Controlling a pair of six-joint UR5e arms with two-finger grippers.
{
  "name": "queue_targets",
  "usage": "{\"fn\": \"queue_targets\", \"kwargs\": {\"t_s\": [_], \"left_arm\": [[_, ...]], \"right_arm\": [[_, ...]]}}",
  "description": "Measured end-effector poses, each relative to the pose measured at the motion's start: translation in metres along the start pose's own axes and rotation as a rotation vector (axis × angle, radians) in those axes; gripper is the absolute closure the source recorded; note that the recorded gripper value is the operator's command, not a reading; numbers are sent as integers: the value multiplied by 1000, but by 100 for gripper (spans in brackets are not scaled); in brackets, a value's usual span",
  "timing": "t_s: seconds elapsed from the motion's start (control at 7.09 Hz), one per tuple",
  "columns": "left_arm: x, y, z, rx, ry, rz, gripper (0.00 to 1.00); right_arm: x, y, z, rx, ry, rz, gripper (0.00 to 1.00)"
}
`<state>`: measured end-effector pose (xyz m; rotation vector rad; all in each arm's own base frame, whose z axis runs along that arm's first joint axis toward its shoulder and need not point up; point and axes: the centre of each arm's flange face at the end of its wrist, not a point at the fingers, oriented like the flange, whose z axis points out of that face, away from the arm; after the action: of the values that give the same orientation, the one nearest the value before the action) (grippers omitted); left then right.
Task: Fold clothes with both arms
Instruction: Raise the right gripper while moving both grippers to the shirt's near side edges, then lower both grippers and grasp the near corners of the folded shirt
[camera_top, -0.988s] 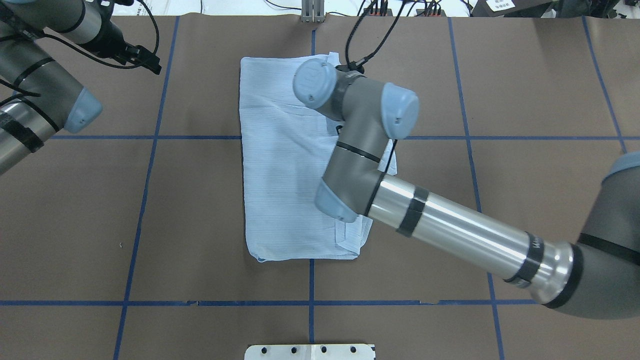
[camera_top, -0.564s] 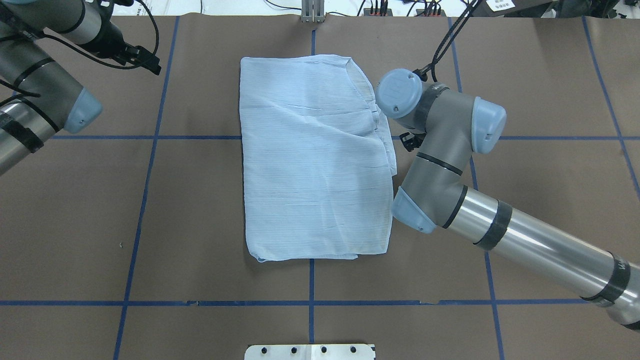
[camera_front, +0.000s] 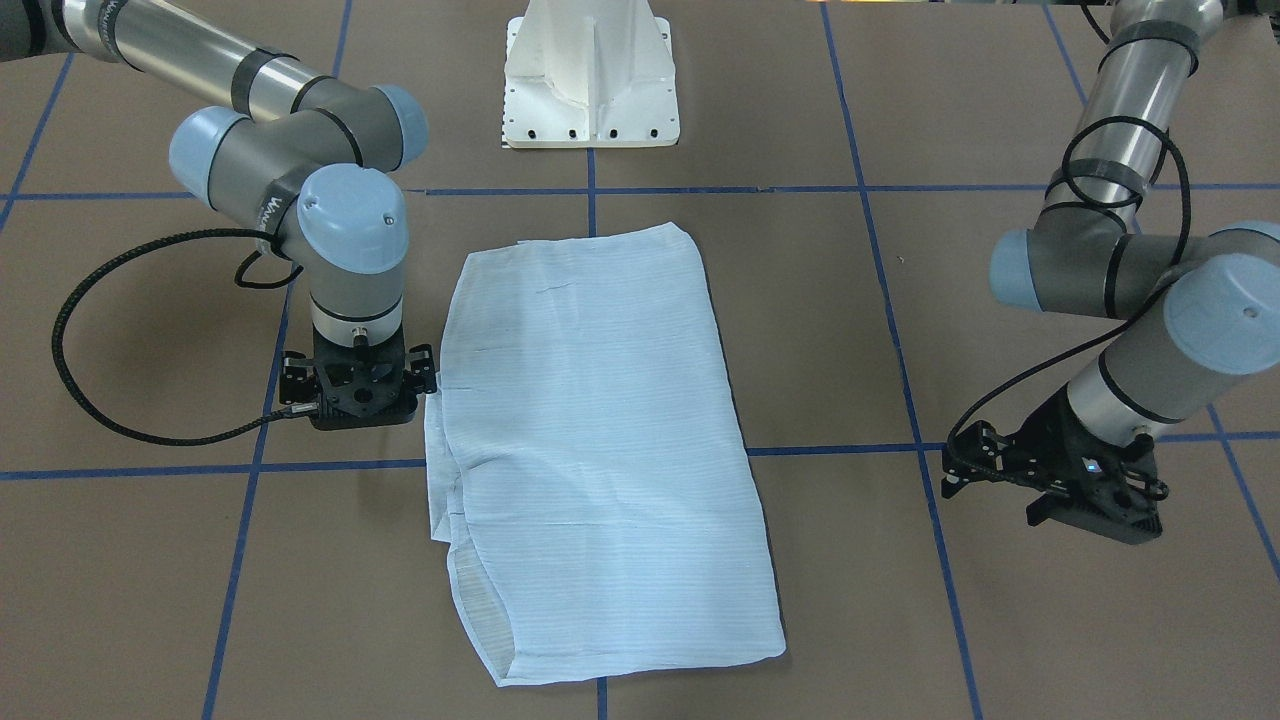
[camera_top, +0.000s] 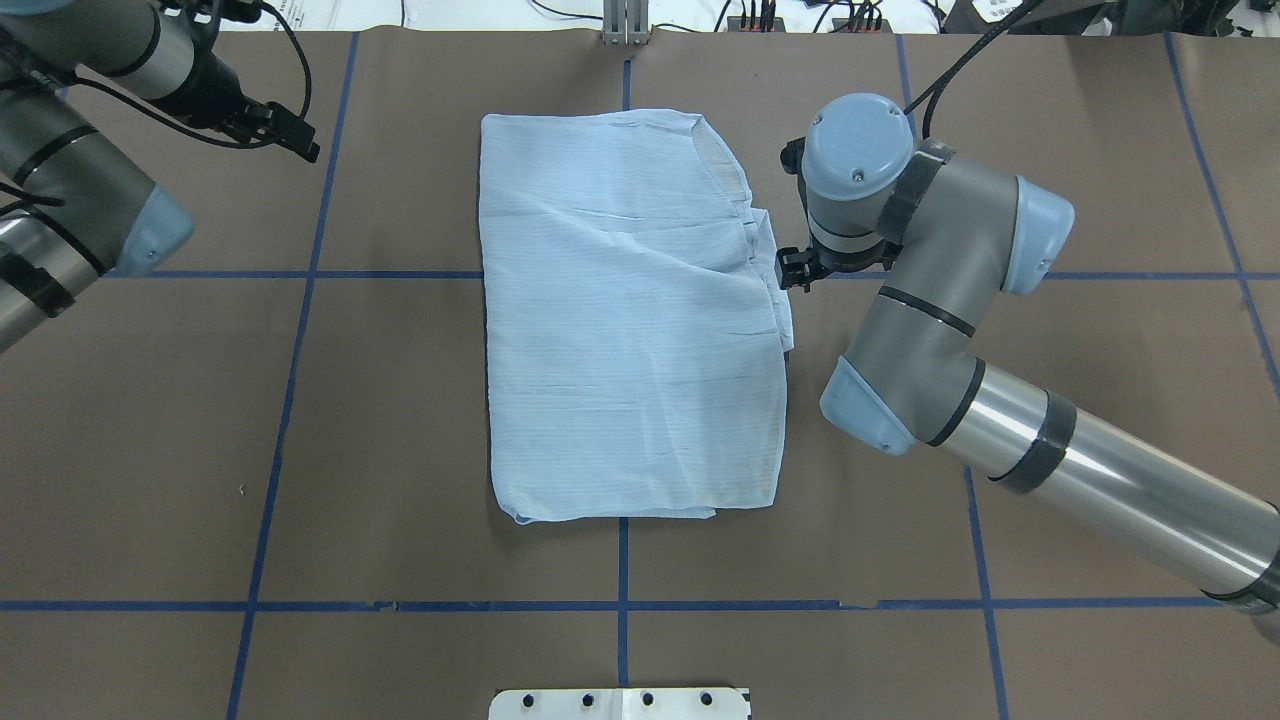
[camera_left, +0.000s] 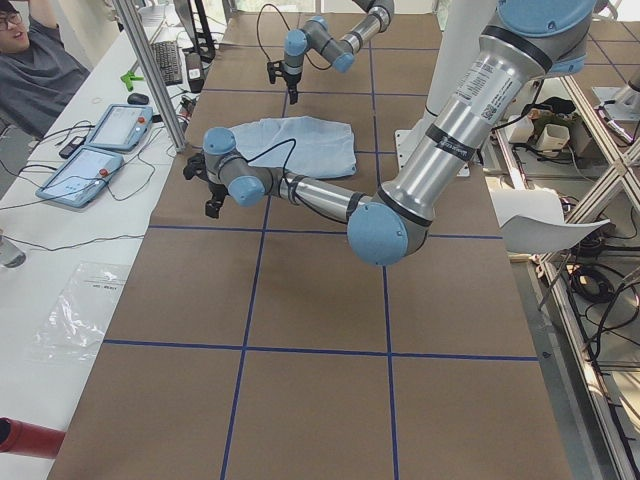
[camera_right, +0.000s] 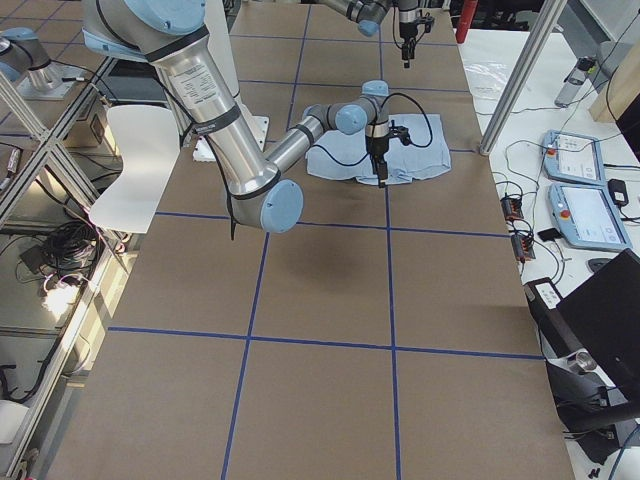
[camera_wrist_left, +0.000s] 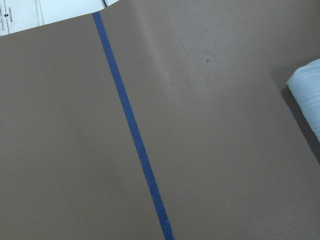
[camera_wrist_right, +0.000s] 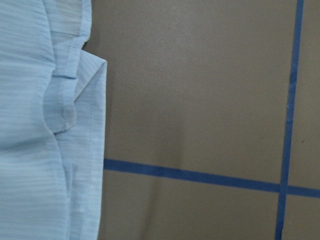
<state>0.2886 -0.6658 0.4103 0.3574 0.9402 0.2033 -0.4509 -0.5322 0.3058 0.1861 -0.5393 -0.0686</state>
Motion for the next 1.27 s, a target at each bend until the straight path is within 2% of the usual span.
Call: {"fn": "queue_targets", "kwargs": {"t_s": [0.14, 0.42, 0.56, 0.85, 0.99, 1.27], "left_arm": [[16, 26, -6, -11, 40, -38, 0], [92, 82, -4, -47, 120, -142, 0], [135, 106, 6, -63, 138, -200, 0], [205, 149, 30, -78, 146, -303, 0], [231, 169, 45, -81, 131, -333, 0], [275, 197, 59, -109, 91, -373, 0]], "right_arm": [[10, 21, -19, 7, -60, 71, 0], [37, 64, -50, 19, -131, 136, 0], [39, 80, -53, 27, -174, 193, 0], [44, 119, -29, 60, -289, 300, 0], [44, 134, -19, 73, -313, 321, 0], [38, 146, -12, 79, -320, 328, 0]]}}
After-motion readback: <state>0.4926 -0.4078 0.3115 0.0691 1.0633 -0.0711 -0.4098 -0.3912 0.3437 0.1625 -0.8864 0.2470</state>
